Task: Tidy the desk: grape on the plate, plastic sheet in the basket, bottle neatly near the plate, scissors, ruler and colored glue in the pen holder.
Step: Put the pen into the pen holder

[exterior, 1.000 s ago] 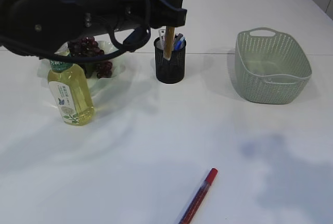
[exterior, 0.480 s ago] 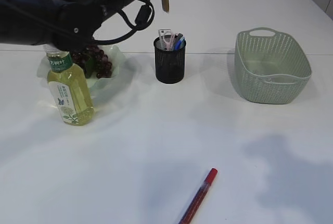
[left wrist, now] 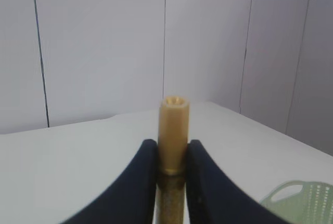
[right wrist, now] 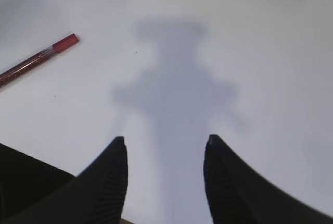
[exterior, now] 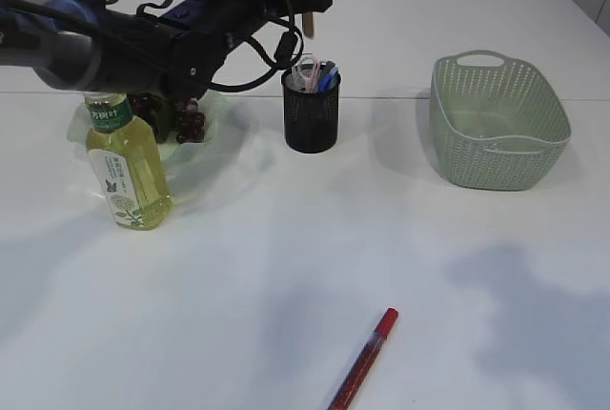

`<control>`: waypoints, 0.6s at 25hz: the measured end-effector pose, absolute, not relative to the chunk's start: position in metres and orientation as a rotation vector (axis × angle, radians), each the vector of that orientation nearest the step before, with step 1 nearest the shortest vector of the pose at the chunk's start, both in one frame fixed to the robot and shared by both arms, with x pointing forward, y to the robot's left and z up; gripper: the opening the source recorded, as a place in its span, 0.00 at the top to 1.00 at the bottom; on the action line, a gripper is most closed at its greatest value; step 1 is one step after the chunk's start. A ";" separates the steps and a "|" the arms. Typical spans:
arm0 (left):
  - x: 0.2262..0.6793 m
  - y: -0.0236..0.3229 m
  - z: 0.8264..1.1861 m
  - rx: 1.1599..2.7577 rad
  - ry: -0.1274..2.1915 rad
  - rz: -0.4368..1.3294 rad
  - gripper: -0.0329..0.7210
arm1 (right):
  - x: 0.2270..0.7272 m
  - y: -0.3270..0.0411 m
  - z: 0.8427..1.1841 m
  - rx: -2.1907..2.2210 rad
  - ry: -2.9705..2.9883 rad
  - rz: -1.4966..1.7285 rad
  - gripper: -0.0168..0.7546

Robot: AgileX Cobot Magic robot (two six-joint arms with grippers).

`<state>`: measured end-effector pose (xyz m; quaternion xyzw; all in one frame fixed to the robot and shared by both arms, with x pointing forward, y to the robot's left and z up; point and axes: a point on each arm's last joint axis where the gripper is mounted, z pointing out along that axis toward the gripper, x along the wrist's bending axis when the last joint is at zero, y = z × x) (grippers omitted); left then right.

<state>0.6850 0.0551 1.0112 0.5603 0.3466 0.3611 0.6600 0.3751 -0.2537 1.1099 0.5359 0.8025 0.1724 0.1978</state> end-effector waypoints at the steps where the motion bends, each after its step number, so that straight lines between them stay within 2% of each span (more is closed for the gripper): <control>1: 0.688 0.056 1.009 1.268 0.788 0.820 0.80 | 0.375 -0.254 1.110 1.497 2.243 0.484 0.48; 8: 0.697 0.061 0.984 1.304 0.827 0.820 0.80 | 0.379 -0.253 1.112 1.468 2.212 0.531 0.48; 15: 0.698 0.062 0.980 1.311 0.836 0.818 0.80 | 0.382 -0.251 1.114 1.448 2.192 0.566 0.48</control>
